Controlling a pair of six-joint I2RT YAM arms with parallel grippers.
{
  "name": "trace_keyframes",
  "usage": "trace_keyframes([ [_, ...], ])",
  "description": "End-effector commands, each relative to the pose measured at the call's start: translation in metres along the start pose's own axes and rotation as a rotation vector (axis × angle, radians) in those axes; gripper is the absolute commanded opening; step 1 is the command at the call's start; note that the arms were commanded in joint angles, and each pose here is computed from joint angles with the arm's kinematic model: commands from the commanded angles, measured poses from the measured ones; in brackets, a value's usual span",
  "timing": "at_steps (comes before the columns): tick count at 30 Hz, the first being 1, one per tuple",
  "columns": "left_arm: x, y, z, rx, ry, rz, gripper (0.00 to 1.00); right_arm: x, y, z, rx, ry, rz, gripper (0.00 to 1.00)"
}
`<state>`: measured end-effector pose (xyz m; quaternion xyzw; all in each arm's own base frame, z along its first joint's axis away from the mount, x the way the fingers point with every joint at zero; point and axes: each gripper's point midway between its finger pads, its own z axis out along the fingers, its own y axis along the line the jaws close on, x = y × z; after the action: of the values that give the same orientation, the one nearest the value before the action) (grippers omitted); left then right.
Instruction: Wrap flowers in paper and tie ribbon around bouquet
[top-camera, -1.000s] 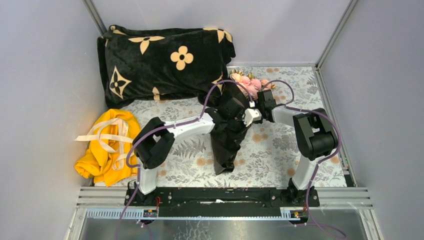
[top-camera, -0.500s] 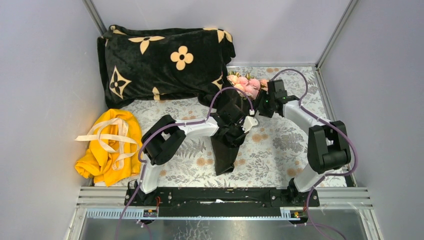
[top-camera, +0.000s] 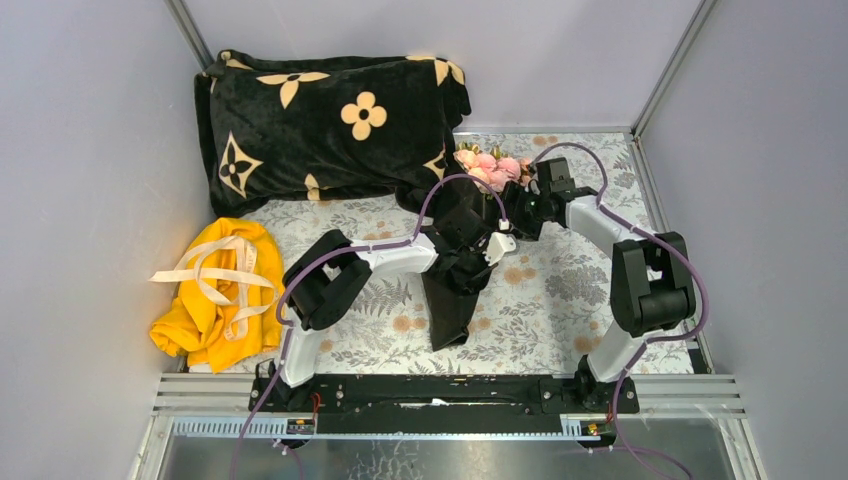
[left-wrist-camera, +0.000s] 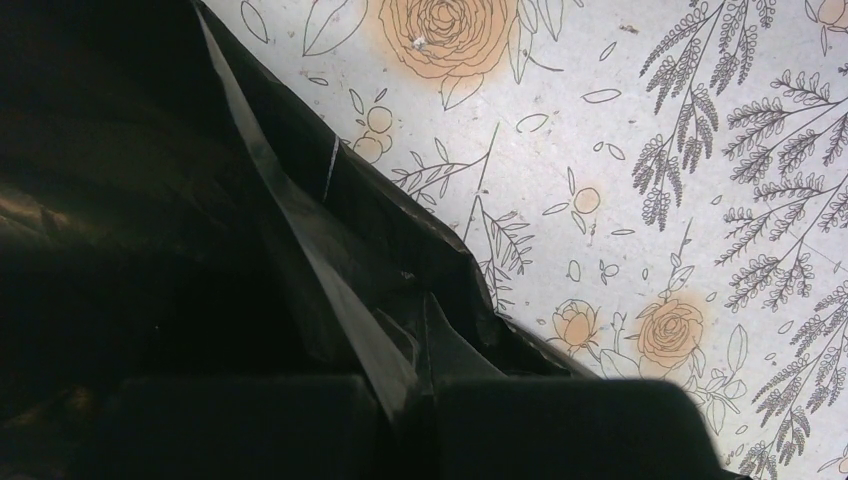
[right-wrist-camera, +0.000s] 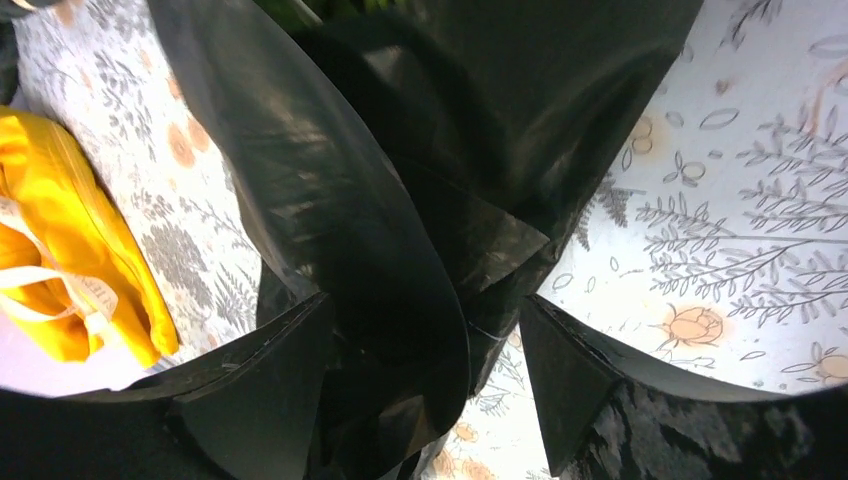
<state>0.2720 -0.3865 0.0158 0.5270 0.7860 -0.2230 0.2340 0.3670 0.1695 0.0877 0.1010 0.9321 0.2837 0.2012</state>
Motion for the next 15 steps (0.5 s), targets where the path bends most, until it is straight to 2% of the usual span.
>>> trace_keyframes([
  [1,0.009,0.005,0.008,-0.03,0.014,0.037,0.0,0.023,0.006,0.007,-0.085,0.092,0.012,0.75],
  [4,0.008,0.006,0.009,-0.035,0.018,0.037,0.0,0.038,0.021,0.013,-0.193,0.166,0.02,0.64],
  [8,0.003,0.009,0.006,-0.048,0.024,0.035,0.03,0.047,0.019,0.016,-0.186,0.199,-0.003,0.2],
  [10,-0.009,0.007,-0.002,-0.039,0.018,0.035,0.14,0.044,0.012,0.016,-0.142,0.19,-0.021,0.07],
  [11,-0.015,0.004,-0.008,-0.025,0.02,0.033,0.24,0.041,0.008,0.016,-0.114,0.181,-0.032,0.02],
  [15,-0.049,-0.02,-0.041,0.04,0.012,0.055,0.61,0.025,-0.01,0.023,0.007,0.149,-0.081,0.0],
])
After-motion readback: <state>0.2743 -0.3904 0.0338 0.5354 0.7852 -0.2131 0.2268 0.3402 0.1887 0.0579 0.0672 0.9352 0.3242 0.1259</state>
